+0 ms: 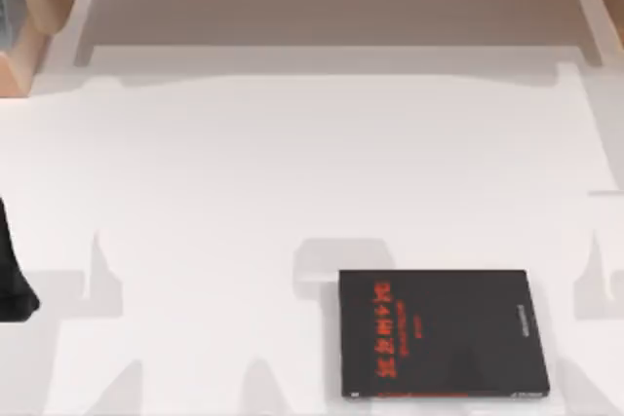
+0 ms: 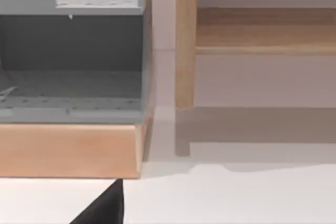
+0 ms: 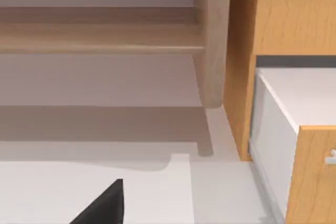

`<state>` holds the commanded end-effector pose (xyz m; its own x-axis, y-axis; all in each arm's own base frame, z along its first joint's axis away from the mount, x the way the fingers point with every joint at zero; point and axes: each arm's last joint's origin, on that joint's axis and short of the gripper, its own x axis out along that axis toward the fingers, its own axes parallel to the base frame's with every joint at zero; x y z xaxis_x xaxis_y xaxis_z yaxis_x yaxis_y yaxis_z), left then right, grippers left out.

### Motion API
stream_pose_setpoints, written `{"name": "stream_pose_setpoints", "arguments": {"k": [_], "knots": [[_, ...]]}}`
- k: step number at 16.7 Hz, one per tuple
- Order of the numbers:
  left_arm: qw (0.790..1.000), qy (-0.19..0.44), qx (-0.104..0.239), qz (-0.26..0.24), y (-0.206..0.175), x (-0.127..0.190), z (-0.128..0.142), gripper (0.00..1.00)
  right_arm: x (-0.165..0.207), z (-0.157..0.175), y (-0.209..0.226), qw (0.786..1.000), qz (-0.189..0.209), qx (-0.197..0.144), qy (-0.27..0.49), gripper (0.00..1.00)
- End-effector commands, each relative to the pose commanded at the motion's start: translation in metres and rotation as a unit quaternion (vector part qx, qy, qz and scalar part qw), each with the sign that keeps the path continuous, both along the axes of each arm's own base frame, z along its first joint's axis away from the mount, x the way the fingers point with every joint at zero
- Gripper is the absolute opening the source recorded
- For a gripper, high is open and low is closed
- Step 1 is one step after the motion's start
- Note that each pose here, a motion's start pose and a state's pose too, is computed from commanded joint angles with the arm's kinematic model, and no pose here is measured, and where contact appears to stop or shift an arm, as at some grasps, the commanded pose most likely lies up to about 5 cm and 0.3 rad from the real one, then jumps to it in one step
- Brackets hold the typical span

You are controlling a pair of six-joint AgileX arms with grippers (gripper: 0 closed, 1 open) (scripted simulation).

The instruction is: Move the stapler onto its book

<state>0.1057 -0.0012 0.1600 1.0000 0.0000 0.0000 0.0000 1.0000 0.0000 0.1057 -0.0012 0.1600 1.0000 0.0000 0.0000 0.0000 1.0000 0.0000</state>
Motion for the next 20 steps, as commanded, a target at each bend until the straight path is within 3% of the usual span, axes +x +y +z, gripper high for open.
{"name": "stream_pose_setpoints", "arguments": {"k": [6, 12, 16, 20], "knots": [[1.0, 0.0, 0.0, 0.0, 0.0, 0.0, 0.0, 1.0, 0.001, 0.015, -0.001, 1.0, -0.006, -0.003, 0.024, 1.0], [1.0, 0.0, 0.0, 0.0, 0.0, 0.0, 0.0, 1.0, 0.021, 0.078, -0.008, 0.99, -0.033, -0.015, 0.134, 1.0], [1.0, 0.0, 0.0, 0.0, 0.0, 0.0, 0.0, 1.0, 0.063, 0.127, -0.02, 0.969, -0.056, -0.019, 0.24, 1.0], [1.0, 0.0, 0.0, 0.0, 0.0, 0.0, 0.0, 1.0, 0.131, 0.158, -0.043, 0.931, -0.074, -0.015, 0.358, 1.0]]}}
